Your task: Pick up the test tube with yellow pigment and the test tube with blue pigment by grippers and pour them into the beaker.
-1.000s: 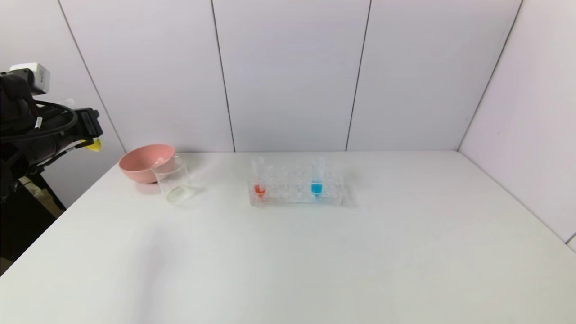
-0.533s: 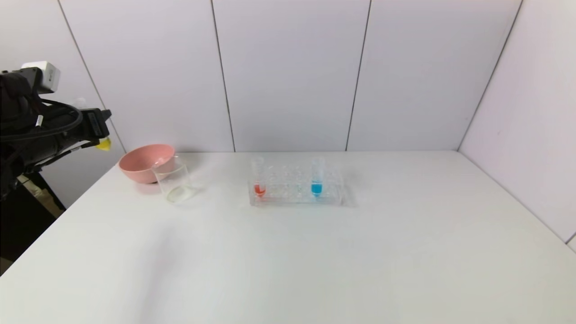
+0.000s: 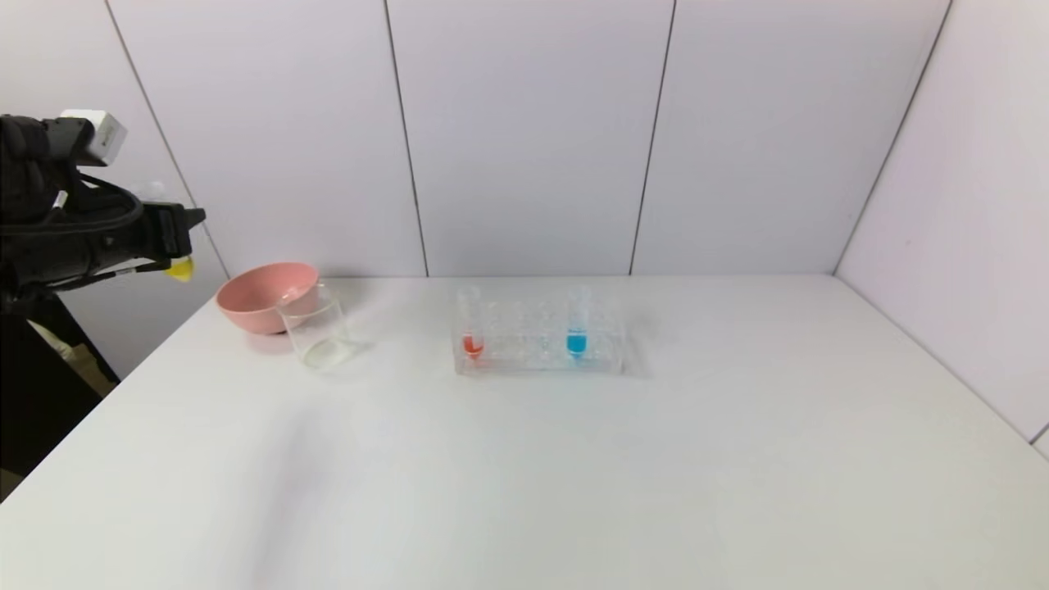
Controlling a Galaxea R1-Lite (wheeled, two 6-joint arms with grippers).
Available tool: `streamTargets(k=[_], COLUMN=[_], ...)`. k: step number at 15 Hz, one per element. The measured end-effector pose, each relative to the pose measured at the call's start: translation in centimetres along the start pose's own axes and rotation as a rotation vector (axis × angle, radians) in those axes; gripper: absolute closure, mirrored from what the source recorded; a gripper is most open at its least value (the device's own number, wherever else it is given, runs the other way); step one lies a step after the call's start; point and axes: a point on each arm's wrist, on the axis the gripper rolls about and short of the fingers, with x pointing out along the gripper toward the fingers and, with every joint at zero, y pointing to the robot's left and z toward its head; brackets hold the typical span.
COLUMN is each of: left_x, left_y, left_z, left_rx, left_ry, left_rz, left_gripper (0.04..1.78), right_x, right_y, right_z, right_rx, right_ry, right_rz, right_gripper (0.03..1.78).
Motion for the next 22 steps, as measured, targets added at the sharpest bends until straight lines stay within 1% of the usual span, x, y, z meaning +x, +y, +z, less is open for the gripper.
streamTargets(k=[2,5,7,10,13,16,19,22], left_x=[-0.2,0.4,1.2,2.8,4.0,4.1,3.7,4.1], left_y=[1.1,2.6,3.3,4.1,4.6,5.3,5.5,5.6], left_z=[0.6,1.3,1.2,0.7,0.0,-0.2,0.1,0.2], left_rx=[0.089,0.235,0.295,0.403,0.480,0.585,0.695,0.787], left_ry=[0.024,-0.014,-0.044,-0.080,-0.088,-0.049,0.020,0.057], left_rz=[-0.067,-0.169,-0.239,-0.318,-0.417,-0.484,-0.556,-0.624], left_gripper=[1.27,1.27,1.27,1.27,1.27,1.27,1.27,1.27], right_x=[0.0,0.0,0.0,0.0,0.0,0.0,0.0,0.0], right_y=[0.0,0.0,0.0,0.0,0.0,0.0,0.0,0.0], right_z=[0.0,0.0,0.0,0.0,0.0,0.0,0.0,0.0], right_rx=[0.000,0.000,0.000,0.000,0.000,0.000,0.000,0.000], right_ry=[0.000,0.000,0.000,0.000,0.000,0.000,0.000,0.000], right_rz=[0.000,0.000,0.000,0.000,0.000,0.000,0.000,0.000], right_gripper=[0.10,0.10,0.10,0.10,0.10,0.10,0.10,0.10])
